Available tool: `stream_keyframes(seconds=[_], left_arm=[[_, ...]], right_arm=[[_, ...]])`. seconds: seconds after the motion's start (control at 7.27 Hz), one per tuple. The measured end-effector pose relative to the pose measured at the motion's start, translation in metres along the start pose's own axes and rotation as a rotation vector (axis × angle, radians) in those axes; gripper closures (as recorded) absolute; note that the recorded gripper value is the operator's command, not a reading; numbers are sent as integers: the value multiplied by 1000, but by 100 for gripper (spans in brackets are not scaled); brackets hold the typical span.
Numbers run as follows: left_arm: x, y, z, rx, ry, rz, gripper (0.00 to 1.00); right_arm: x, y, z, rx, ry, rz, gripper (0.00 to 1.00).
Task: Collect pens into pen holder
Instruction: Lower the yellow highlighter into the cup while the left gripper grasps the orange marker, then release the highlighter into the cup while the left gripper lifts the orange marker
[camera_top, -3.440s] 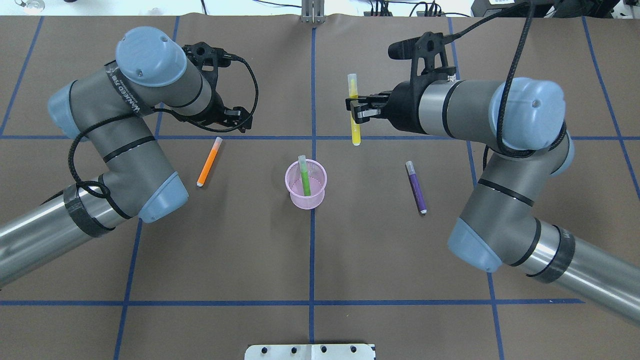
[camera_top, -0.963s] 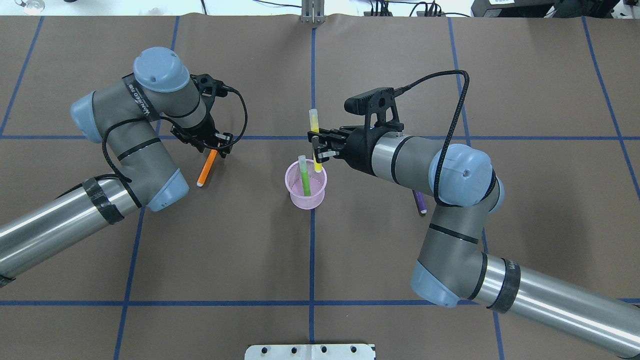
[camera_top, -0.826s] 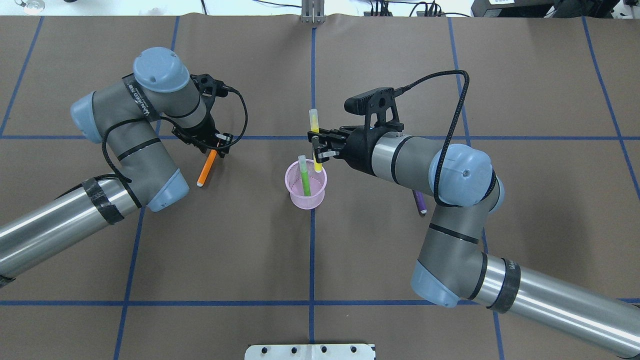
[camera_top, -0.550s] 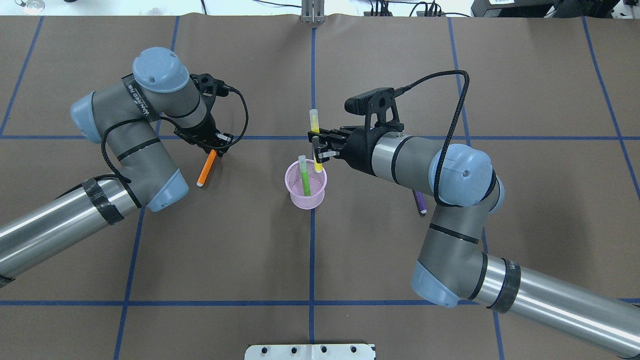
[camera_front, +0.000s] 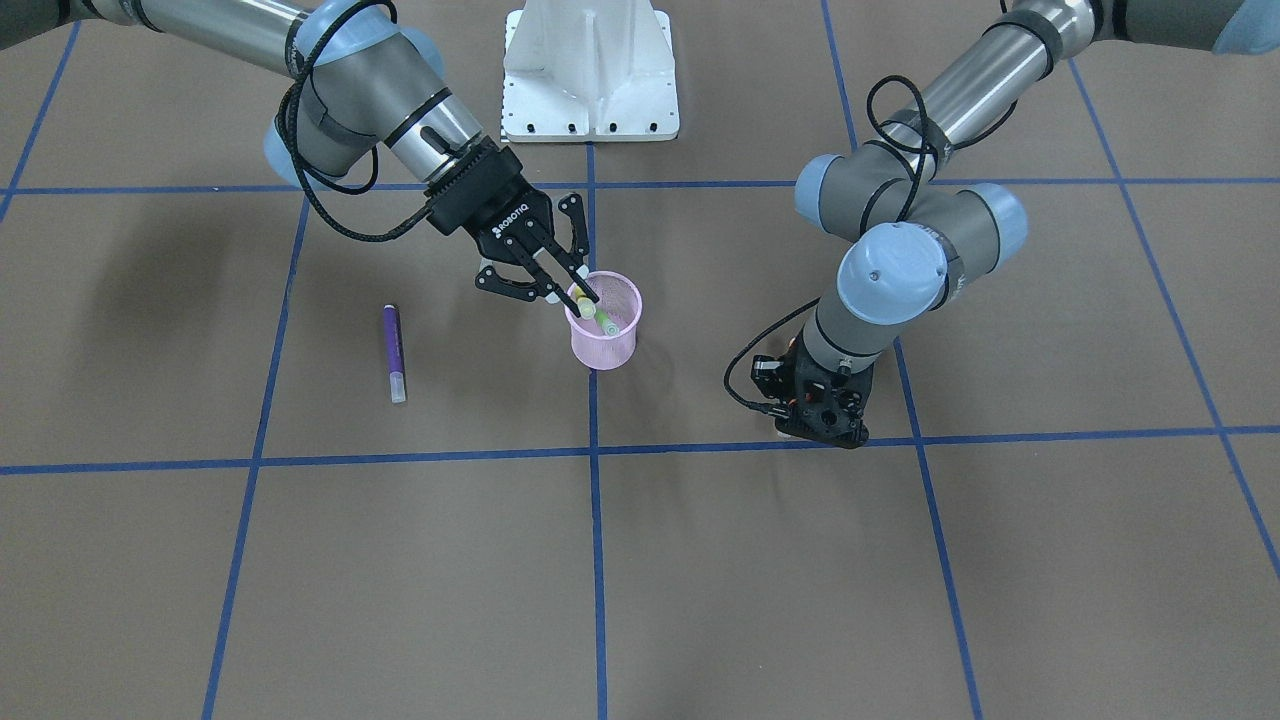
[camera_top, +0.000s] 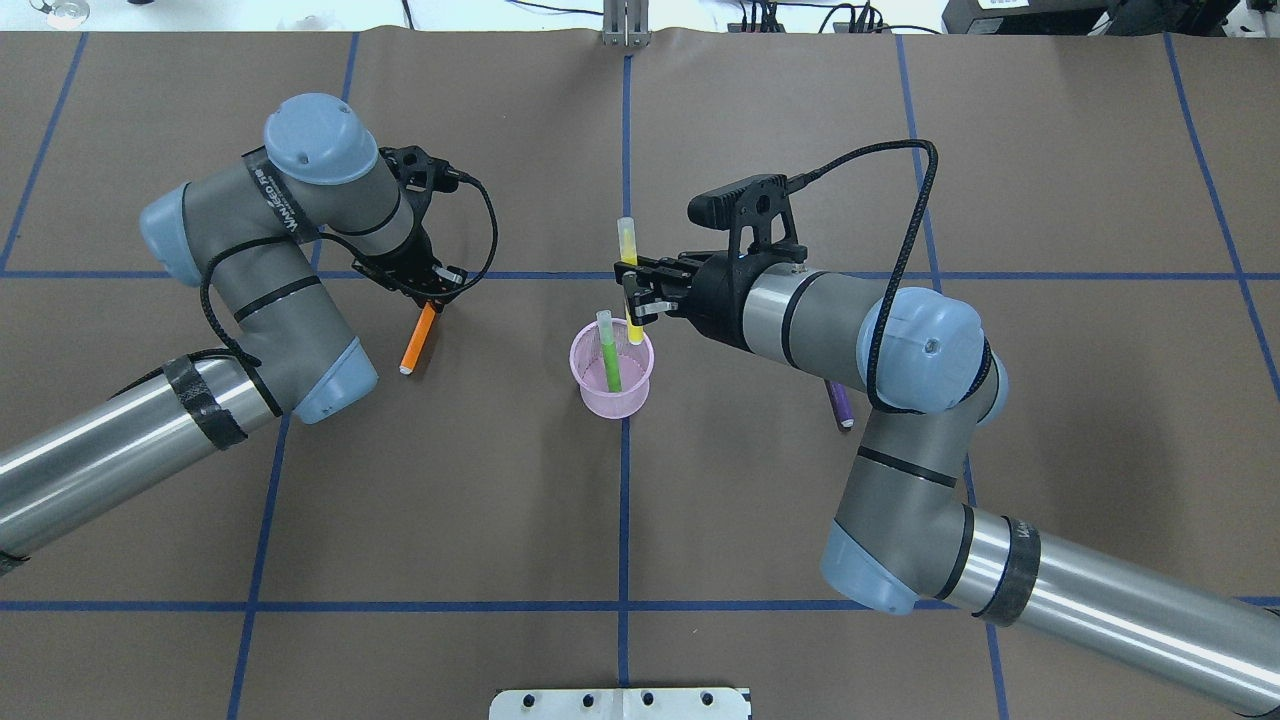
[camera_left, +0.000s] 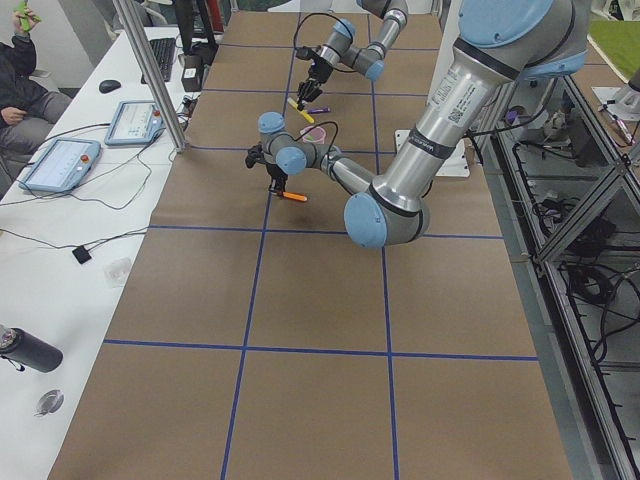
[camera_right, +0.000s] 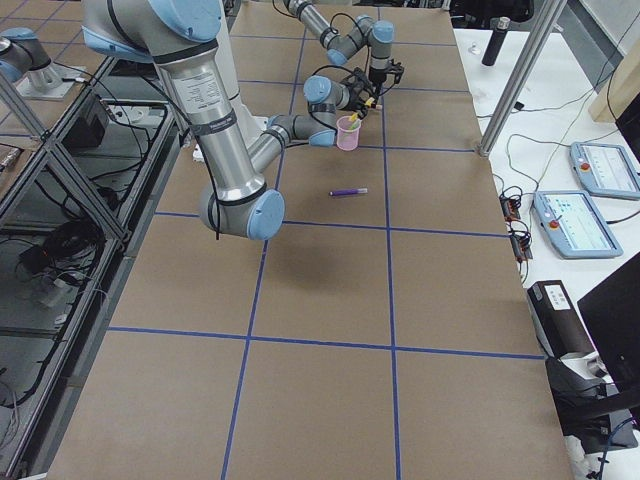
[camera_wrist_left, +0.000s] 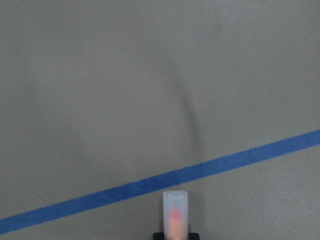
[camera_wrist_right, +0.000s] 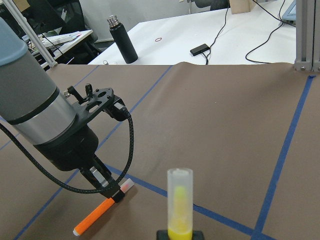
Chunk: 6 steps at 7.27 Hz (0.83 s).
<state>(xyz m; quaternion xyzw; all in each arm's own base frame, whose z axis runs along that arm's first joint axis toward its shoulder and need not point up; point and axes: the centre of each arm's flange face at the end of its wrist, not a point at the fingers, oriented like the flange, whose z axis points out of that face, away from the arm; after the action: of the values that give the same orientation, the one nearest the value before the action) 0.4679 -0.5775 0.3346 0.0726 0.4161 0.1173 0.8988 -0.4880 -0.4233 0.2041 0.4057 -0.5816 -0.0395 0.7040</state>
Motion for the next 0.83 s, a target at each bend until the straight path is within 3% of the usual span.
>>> stream_keyframes(seconds=[0.41, 0.83], left_arm=[[-48, -33, -72, 55, 58, -44, 100], [-66, -41, -89, 70, 66, -50, 100]], right_arm=[[-6, 6, 12, 5, 19, -1, 100], [-18, 24, 33, -1, 38, -5, 100]])
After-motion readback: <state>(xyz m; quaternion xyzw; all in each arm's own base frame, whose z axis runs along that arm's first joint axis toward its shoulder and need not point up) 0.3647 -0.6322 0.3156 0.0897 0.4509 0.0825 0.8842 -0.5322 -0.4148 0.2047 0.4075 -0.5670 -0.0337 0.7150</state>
